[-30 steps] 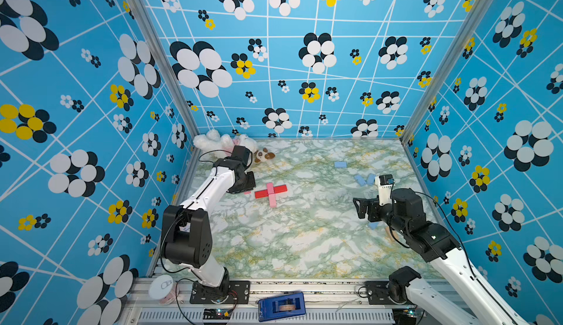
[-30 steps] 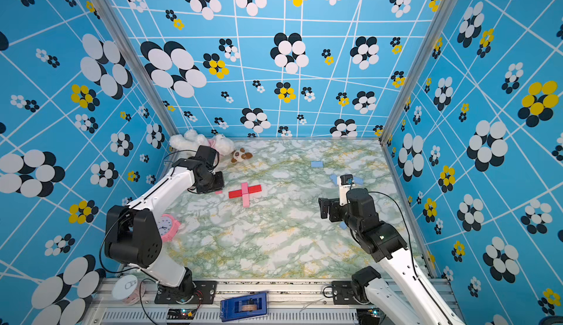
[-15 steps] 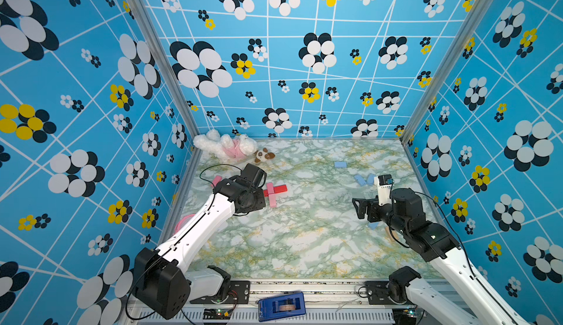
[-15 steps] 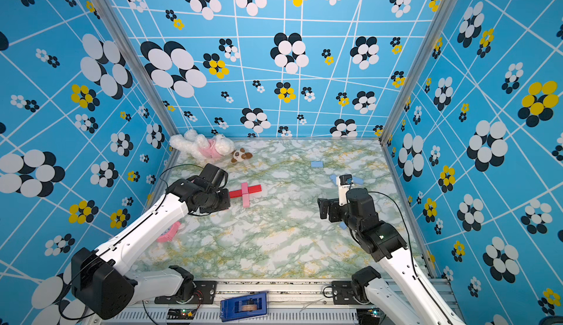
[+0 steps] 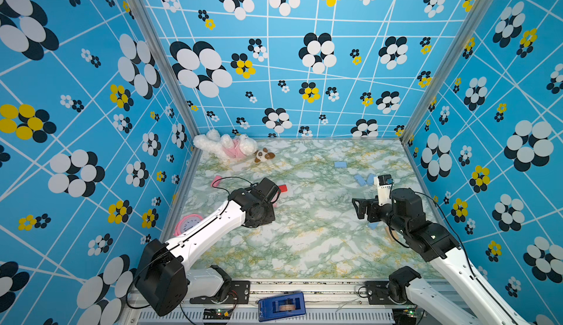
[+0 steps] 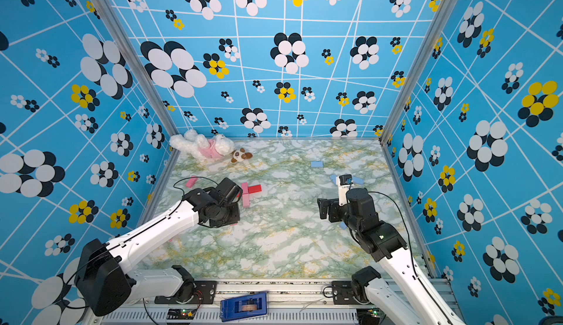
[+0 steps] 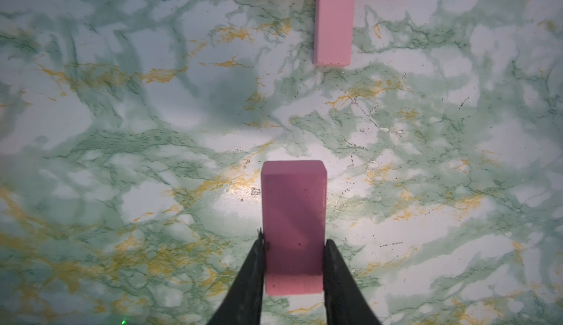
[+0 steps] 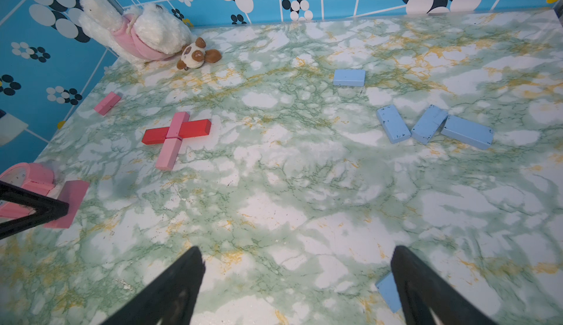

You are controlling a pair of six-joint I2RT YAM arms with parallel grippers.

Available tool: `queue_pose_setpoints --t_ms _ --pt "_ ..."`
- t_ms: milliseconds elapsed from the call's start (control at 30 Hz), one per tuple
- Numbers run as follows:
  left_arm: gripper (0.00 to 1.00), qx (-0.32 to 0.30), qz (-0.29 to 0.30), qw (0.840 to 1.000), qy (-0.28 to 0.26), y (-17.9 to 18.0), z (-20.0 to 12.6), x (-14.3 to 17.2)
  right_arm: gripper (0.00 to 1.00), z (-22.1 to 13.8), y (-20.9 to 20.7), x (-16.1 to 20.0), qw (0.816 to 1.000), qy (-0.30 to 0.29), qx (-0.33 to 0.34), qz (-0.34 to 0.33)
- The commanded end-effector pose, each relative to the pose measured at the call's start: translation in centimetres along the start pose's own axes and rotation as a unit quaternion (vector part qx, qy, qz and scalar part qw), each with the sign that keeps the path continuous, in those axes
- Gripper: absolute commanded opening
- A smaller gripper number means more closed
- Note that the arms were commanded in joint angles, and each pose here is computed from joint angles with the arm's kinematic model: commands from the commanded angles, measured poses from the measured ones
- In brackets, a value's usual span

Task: Assemble the letter t with building blocks
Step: Assemble the building block at the center of the board.

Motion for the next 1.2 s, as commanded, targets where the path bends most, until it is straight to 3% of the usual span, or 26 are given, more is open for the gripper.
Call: queue_pose_setpoints --t_ms 0,467,1167 --pt "0.18 0.004 -0.005 1.0 0.01 -1.0 1.5 0.3 0.99 0.2 0.3 0.1 1.0 -0.001 -0.009 -0.002" --pt "0.18 0.0 0.051 0.998 0.025 -4.5 5.6 -1.0 0.99 -0.2 0.1 0.3 1.0 0.0 -0.006 -0.002" --pt "0.18 -0.057 0.073 0.995 0.035 -3.7 8.6 -1.7 0.99 -0.3 0.0 0.6 1.0 0.0 -0.003 0.001"
Point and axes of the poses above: each gripper's point midway between its finger pads, its own z axis out along the fingers, its own y axis along the line the jaws close on, x = y × z, the point moved 7 cm from there along -z, back along the fingers
